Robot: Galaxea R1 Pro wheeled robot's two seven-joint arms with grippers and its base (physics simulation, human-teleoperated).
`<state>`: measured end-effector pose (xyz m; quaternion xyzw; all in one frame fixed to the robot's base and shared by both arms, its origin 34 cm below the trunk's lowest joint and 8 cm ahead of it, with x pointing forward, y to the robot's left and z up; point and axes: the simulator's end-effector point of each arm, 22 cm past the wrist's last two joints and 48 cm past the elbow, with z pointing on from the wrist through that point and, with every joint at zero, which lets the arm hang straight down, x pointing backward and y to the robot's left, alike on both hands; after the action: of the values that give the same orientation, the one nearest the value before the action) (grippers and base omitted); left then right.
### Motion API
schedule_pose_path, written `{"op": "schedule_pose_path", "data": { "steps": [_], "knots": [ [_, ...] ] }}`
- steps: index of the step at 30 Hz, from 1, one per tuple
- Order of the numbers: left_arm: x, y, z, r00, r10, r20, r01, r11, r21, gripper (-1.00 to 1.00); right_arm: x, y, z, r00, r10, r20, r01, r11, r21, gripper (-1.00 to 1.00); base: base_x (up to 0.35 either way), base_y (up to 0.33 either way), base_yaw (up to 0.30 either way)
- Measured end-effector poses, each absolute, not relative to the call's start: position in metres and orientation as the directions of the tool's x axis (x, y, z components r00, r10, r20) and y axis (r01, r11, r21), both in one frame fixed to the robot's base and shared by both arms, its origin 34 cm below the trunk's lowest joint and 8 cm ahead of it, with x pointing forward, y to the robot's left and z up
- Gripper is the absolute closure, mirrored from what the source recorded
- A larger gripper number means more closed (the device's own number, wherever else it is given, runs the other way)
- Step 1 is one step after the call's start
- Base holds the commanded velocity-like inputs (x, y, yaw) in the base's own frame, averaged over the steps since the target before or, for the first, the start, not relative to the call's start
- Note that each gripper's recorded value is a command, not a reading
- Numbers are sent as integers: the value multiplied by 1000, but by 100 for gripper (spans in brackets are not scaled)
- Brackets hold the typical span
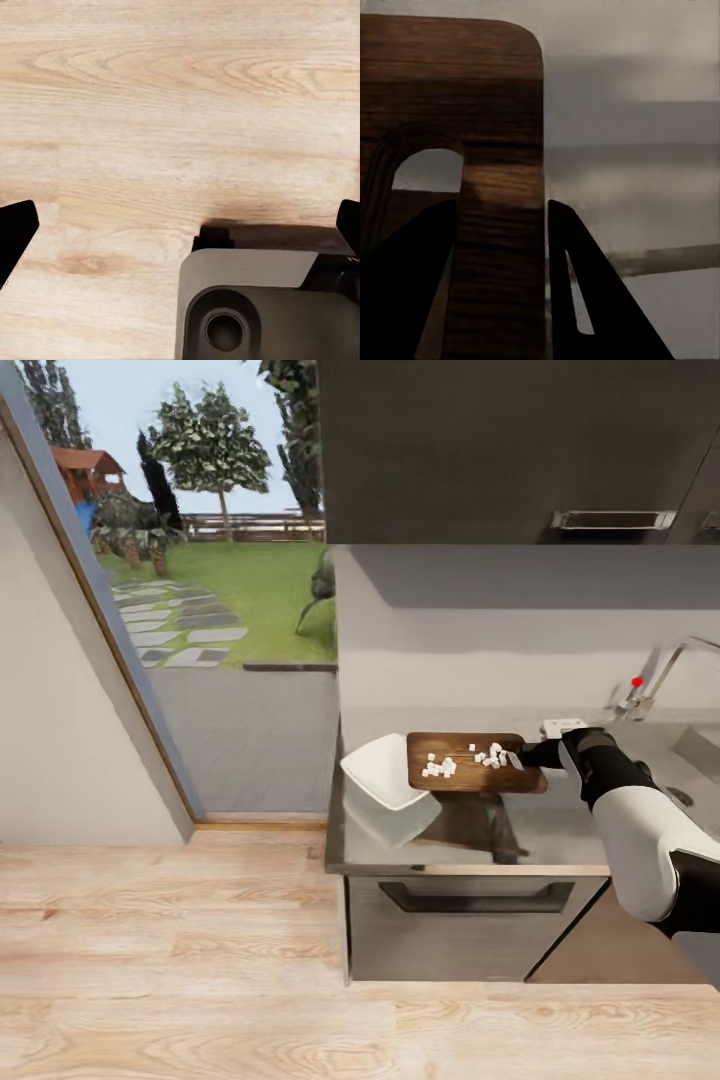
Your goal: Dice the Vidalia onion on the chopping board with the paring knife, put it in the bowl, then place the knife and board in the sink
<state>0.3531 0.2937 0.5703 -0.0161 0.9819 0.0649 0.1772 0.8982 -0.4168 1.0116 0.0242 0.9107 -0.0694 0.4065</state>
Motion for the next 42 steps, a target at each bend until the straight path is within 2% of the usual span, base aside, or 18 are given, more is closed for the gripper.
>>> {"op": "schedule_pose_path", "data": {
  "steps": [10, 37, 42],
  "knots": [
    [353, 294, 570, -937, -8, -350, -54, 991, 121, -100, 896, -418, 1011, -687, -41, -725, 89, 986, -139, 100, 0, 276, 0],
    [347, 293, 593, -937, -9, -349, -55, 991, 121, -100, 892, -427, 1061, -674, -39, -738, 116, 981, -158, 100, 0, 4, 0],
    [345, 293, 597, -937, -9, -349, -55, 991, 122, -100, 893, -419, 1066, -685, -129, -717, 66, 969, -238, 100, 0, 0, 0]
  ]
}}
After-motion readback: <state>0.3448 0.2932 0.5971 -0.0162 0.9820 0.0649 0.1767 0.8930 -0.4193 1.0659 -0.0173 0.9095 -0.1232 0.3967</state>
